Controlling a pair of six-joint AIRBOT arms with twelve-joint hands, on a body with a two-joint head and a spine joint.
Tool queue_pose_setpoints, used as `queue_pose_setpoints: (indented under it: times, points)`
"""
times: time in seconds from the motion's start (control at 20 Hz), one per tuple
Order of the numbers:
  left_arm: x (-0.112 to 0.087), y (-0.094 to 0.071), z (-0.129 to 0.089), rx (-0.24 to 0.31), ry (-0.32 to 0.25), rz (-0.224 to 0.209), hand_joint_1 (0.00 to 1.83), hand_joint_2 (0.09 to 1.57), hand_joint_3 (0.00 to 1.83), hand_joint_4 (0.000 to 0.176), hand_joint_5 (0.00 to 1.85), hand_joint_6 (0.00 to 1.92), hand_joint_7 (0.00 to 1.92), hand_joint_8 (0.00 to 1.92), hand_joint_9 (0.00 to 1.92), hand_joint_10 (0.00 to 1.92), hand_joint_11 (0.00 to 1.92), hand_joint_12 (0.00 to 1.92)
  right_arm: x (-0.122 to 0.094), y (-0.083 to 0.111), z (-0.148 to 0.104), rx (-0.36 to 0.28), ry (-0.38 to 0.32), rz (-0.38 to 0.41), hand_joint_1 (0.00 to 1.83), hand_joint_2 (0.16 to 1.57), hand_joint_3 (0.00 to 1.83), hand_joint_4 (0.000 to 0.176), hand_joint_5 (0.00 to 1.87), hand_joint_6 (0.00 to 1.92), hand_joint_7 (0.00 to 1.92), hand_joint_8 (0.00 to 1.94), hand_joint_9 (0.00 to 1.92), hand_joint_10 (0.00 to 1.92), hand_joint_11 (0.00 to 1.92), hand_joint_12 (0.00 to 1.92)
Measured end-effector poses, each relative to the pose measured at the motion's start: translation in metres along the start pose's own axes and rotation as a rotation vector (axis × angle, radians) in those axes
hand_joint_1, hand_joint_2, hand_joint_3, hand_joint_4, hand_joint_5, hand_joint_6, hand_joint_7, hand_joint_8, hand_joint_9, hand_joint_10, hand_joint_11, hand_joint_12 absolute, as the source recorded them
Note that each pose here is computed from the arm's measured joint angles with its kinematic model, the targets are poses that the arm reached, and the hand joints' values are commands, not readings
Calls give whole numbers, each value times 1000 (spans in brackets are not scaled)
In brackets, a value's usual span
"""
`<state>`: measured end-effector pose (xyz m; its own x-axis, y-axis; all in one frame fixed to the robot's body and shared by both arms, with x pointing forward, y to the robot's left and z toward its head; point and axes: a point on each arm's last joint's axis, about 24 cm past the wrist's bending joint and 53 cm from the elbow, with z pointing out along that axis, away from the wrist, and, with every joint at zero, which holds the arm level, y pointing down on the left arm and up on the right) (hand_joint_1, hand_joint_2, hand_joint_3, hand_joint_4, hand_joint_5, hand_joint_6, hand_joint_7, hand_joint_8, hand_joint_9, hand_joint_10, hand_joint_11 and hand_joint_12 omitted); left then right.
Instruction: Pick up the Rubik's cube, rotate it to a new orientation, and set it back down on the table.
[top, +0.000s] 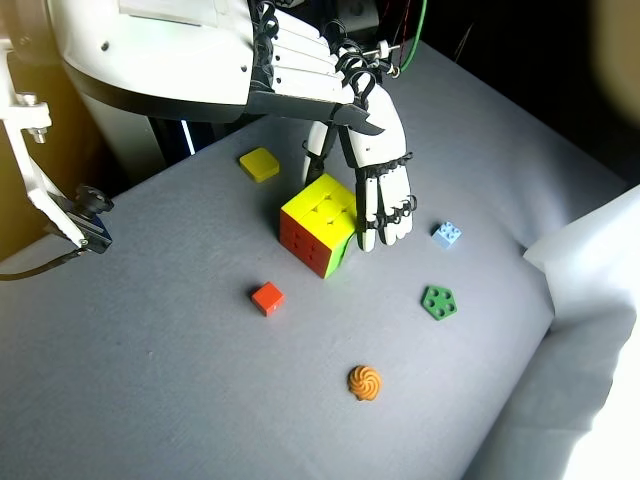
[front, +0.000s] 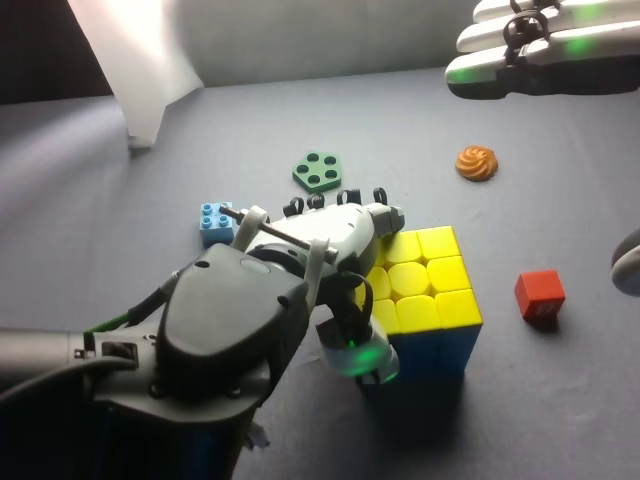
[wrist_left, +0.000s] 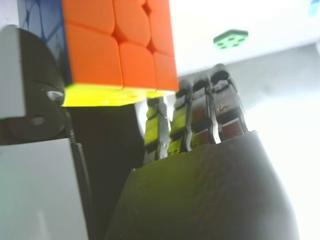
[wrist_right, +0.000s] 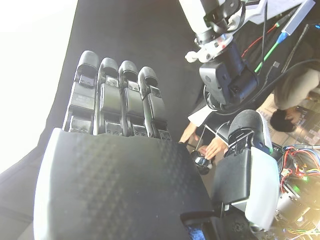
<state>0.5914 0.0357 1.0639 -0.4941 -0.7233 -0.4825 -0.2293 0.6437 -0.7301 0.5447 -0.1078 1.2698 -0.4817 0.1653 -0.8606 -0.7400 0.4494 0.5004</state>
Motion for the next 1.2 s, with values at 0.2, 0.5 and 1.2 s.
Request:
queue_pose_setpoints:
  times: [0.2, 0.5, 1.2]
  points:
    - [2, 2, 5, -14, 1, -9, 1285, 896, 2, 70, 199, 1, 37, 0, 0, 0, 0, 0, -1, 1, 0, -2, -1, -8, 105, 967, 0, 0, 169, 3, 134, 3, 89, 4, 0, 330]
    - [7, -3, 7, -18, 12, -36, 1264, 911, 7, 78, 204, 12, 43, 5, 0, 0, 0, 0, 0, 1, 0, -4, 1, -9, 63, 978, 0, 0, 129, 1, 84, 1, 40, 1, 0, 199]
    - [9, 3, 11, -42, 16, -61, 1244, 907, 3, 57, 158, 0, 4, 1, 0, 0, 0, 0, 0, 1, 0, -4, 1, -10, 124, 954, 0, 0, 179, 1, 140, 1, 74, 0, 0, 251]
